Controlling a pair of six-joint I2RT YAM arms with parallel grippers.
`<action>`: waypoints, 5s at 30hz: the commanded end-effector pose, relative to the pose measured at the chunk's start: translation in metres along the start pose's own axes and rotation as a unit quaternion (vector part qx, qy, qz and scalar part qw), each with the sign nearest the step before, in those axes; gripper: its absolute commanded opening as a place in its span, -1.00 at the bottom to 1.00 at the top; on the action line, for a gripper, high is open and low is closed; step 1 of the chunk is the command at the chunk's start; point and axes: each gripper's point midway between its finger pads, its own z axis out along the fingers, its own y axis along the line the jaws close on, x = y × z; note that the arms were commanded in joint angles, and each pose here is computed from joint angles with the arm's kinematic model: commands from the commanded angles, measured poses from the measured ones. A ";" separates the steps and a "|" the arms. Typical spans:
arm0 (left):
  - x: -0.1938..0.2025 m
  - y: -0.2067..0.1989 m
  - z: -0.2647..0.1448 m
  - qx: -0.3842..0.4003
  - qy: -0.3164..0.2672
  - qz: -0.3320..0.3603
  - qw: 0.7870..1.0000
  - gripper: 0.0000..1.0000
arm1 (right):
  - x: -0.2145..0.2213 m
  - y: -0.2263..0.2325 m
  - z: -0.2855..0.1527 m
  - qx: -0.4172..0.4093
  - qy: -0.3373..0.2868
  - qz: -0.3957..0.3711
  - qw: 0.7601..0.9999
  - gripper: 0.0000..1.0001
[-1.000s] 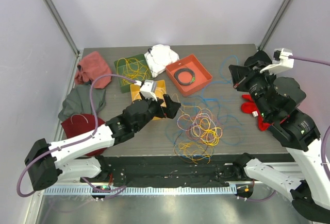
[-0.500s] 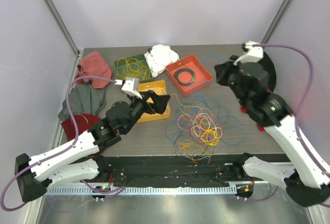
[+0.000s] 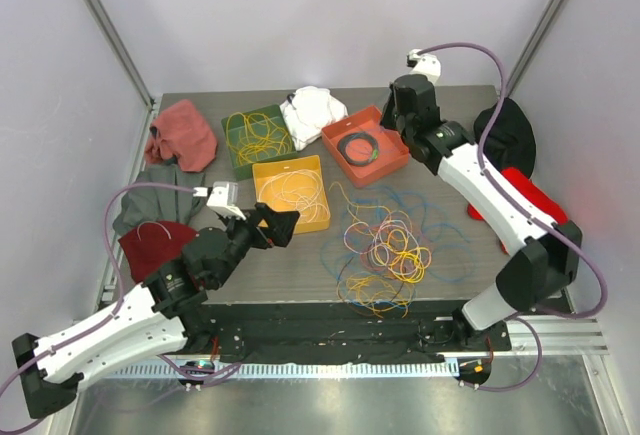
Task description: Untangle the cables
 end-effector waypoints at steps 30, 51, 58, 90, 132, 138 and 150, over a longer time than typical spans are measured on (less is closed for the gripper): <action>0.023 0.011 0.013 -0.040 0.030 -0.007 0.999 0.99 | 0.152 -0.140 -0.006 0.161 0.095 0.036 0.982 0.35; 0.046 0.003 0.021 -0.023 0.067 -0.020 0.997 1.00 | 0.245 -0.185 -0.031 0.220 0.178 0.101 0.954 0.31; 0.044 0.008 0.019 -0.029 0.060 -0.020 0.998 1.00 | 0.246 -0.193 -0.007 0.228 0.157 0.113 0.954 0.26; 0.050 -0.001 0.028 -0.022 0.074 -0.018 0.997 1.00 | -0.005 -0.116 -0.050 0.084 -0.053 0.122 0.988 -0.41; 0.064 0.014 0.025 -0.041 0.086 -0.019 0.995 1.00 | 0.274 -0.205 0.037 0.234 0.201 0.101 0.946 -0.60; 0.062 0.015 0.025 -0.045 0.084 -0.016 0.995 1.00 | 0.264 -0.196 0.044 0.219 0.199 0.107 0.949 -0.98; 0.062 0.009 0.028 -0.034 0.082 -0.021 0.996 1.00 | 0.026 -0.108 -0.018 0.050 -0.032 0.159 0.985 -0.98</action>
